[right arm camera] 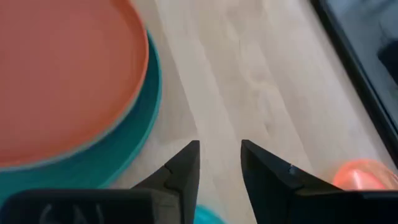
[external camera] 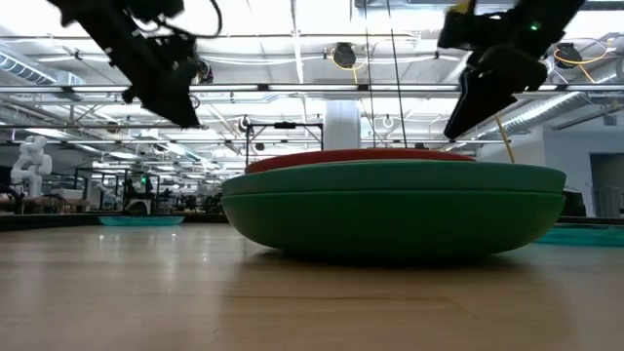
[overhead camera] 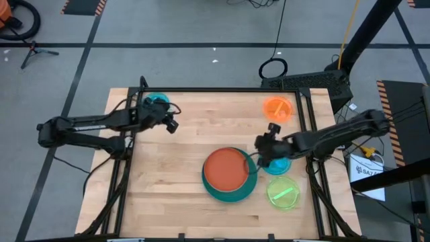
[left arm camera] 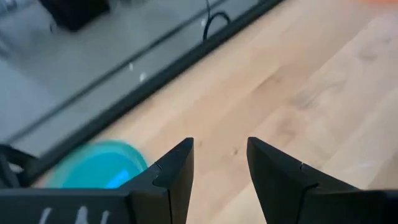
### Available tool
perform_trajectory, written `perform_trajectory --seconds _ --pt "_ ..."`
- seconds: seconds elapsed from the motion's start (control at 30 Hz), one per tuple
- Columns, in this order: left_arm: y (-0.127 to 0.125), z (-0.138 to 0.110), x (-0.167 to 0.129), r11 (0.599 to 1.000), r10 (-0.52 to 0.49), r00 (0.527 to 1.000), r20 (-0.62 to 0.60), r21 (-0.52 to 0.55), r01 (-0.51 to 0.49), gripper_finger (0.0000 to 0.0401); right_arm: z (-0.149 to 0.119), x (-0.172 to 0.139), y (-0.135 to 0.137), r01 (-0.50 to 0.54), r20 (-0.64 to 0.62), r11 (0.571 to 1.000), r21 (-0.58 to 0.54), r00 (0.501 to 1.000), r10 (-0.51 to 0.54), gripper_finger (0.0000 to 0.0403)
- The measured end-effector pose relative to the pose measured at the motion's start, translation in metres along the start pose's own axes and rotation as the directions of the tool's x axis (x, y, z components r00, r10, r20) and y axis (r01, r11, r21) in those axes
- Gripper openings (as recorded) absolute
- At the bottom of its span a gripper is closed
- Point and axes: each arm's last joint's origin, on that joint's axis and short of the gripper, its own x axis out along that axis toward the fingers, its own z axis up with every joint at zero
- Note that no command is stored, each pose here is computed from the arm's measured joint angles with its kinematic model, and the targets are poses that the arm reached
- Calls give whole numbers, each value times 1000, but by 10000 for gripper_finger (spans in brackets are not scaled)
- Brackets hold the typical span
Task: Stack plastic plates
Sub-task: Stack the left transparent blue plate on the orange plate
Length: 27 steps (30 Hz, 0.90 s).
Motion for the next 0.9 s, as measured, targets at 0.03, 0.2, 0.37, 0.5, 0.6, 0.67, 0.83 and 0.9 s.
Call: perform_trajectory --seconds 0.03,0.2,0.37,0.5,0.6,0.67,0.83,0.9 --pt "1 -1 7 1000 8 1000 -30 -17 -8 157 -4 -3 -4 -14 43 1000 13 999 13 107" --pt "4 -9 45 990 15 979 -205 -133 -43 157 -13 -19 -20 -51 190 998 35 981 43 99" --pt "9 -22 78 984 11 931 -364 -161 -75 157 -13 -38 -31 -70 276 997 21 959 62 98" --pt "20 -32 101 978 28 887 -461 -169 -119 157 -14 -45 -36 -74 312 997 12 948 67 97" --pt "31 -36 111 973 52 864 -500 -168 -155 157 -13 -48 -37 -62 329 998 -28 942 68 98" --pt "38 -38 115 970 65 854 -516 -170 -176 157 -12 -48 -37 -56 340 997 -50 938 70 97" --pt "56 -37 119 962 99 849 -519 -169 -215 157 -12 -48 -37 -54 338 997 -57 938 70 98" --pt "64 -36 121 960 110 854 -509 -169 -224 157 -12 -48 -37 -54 339 997 -57 938 70 98"
